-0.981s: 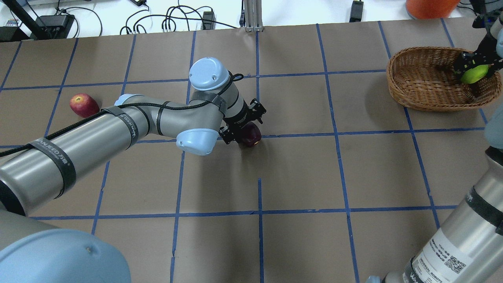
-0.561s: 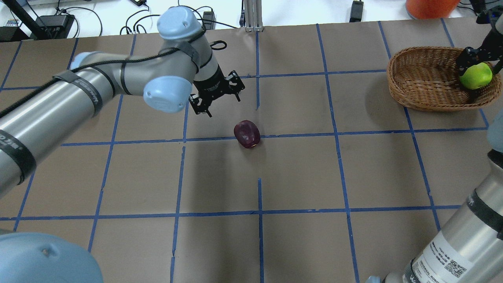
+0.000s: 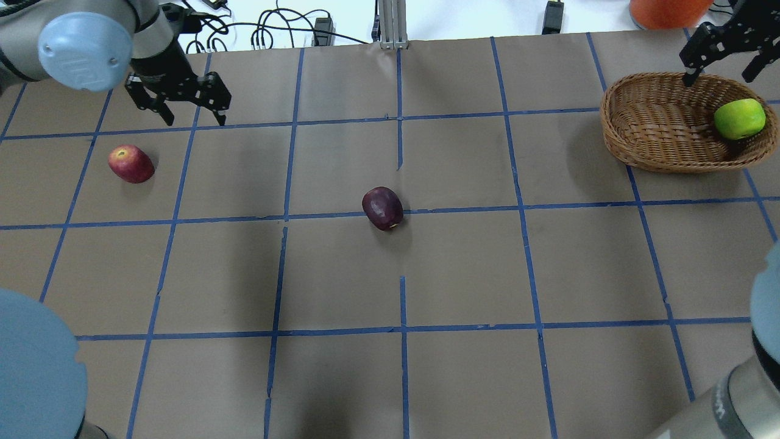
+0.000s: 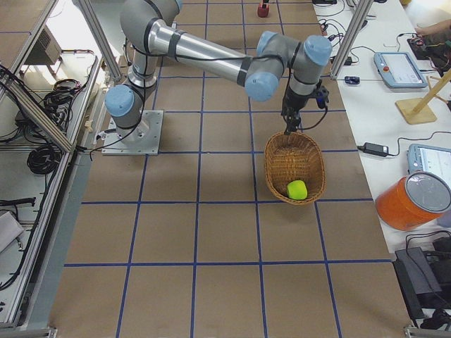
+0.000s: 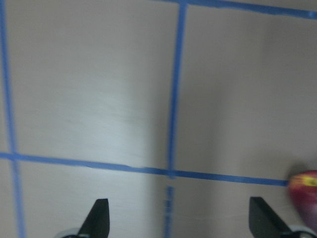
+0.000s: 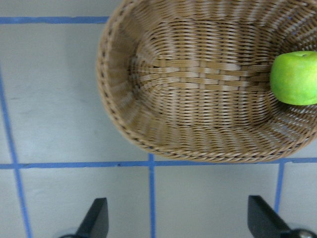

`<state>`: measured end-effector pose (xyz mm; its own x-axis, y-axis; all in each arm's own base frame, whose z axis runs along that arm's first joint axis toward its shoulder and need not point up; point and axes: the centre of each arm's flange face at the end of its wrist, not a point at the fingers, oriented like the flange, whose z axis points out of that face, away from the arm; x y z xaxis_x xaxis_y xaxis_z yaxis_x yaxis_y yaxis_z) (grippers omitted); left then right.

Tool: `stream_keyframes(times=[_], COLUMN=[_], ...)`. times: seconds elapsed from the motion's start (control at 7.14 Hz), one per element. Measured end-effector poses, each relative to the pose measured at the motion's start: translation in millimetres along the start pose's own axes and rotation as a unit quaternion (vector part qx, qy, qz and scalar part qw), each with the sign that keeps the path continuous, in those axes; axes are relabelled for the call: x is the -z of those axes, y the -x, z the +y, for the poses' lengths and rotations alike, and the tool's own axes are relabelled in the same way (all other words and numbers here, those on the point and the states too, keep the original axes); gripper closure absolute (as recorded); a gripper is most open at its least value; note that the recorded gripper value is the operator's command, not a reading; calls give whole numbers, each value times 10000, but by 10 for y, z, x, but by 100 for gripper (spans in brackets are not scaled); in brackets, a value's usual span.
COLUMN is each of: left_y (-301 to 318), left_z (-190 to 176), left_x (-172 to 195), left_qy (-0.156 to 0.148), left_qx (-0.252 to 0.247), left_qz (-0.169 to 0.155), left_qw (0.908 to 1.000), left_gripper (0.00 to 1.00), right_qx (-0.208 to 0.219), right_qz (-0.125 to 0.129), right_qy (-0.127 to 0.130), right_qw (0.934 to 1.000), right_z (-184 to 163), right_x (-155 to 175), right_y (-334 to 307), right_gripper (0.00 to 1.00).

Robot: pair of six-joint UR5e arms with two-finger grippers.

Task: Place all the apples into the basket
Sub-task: 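Open the right gripper in the basket while the left gripper withdraws, then grasp dark red apple with right gripper while left grasps red apple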

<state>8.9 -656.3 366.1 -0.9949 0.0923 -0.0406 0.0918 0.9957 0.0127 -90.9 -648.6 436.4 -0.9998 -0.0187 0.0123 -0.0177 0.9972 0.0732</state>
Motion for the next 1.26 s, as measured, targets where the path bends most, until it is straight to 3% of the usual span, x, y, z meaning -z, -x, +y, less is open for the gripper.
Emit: stream_keyframes(times=[0.14, 0.42, 0.7, 1.12, 1.26], left_y=[637, 1547, 1996, 2134, 2138], left_z=[-41, -190, -178, -113, -116], left_x=[-150, -807, -1380, -1787, -1834], left_qy=[-225, -658, -551, -305, -276], left_qx=[-359, -666, -565, -446, -439], left_qz=[-55, -93, 52, 265, 292], left_qw=[9991, 9956, 9969, 9982, 9982], left_gripper=[0, 0, 0, 0, 13], right_qx=[197, 618, 1102, 1182, 1223], right_qz=[-145, -190, -133, -535, -619], right_qy=[16, 203, -39, -293, -282], right_qw=[9997, 9977, 9938, 9911, 9902], right_z=[31, 105, 223, 237, 239], right_x=[77, -202, -762, -1544, -1735], right_y=[711, 2169, 3368, 4344, 4513], right_gripper=[0, 0, 0, 0, 0])
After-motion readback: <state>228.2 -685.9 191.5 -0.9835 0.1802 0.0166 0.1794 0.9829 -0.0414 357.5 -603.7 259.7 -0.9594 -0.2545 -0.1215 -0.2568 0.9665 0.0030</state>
